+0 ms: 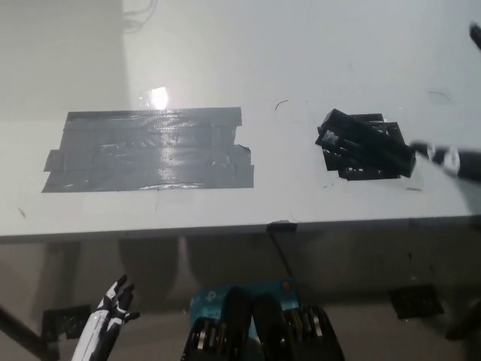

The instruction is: A stapler is kept on the black spot marked on the desk infront of the robot. The robot picks up the stapler using its right hand and passes it to a person

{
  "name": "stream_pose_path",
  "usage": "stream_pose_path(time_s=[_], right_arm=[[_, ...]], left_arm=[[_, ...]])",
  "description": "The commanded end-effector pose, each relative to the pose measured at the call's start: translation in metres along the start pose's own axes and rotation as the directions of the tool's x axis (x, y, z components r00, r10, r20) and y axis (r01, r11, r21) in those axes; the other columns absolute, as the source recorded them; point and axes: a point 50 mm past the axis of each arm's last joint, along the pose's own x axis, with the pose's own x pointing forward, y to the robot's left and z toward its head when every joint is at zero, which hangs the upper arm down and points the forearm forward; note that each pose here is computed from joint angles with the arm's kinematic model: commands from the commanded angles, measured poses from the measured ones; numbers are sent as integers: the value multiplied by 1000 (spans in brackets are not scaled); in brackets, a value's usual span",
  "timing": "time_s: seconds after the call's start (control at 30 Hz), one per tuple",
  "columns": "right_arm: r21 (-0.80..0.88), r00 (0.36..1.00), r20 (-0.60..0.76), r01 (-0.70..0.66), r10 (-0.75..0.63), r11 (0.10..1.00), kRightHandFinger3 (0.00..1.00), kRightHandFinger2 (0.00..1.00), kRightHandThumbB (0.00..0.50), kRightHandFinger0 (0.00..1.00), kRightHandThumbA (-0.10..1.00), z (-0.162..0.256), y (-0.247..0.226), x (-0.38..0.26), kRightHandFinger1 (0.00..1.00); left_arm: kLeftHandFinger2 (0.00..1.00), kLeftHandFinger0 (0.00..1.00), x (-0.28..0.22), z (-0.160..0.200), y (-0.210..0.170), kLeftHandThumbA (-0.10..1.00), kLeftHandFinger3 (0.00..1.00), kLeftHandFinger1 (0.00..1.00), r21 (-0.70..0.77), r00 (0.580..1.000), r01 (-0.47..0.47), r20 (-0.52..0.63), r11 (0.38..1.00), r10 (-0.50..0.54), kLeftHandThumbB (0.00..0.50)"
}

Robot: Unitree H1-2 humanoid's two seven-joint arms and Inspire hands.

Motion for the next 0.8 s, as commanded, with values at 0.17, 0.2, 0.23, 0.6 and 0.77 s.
stream_pose_path(time_s=[0.17,0.2,0.23,0.6,0.77], right_arm=[[-160,934,-276,-276,225,948,1000,1000,305,1000,1000,-27,6,115,1000],[-178,921,-306,-305,242,935,1000,1000,322,1000,1000,-31,11,128,1000],[-183,912,-323,-320,251,930,1000,1000,324,1000,1000,-34,14,135,1000],[-177,807,-492,-461,327,870,1000,1000,344,1000,1000,-63,63,169,1000],[-173,770,-548,-486,326,857,1000,1000,321,1000,1000,-80,74,168,1000]], left_arm=[[1000,854,2,7,-1,888,1000,1000,1,999,10,48,1000,-10,500],[1000,854,2,7,-1,881,1000,1000,-2,999,9,50,1000,-9,500],[1000,854,1,7,0,881,1000,1000,-3,999,9,52,1000,-9,500],[1000,854,0,6,0,882,1000,1000,5,999,10,48,1000,-10,500],[1000,862,1,7,-1,883,1000,1000,-6,999,14,52,1000,-13,500]])
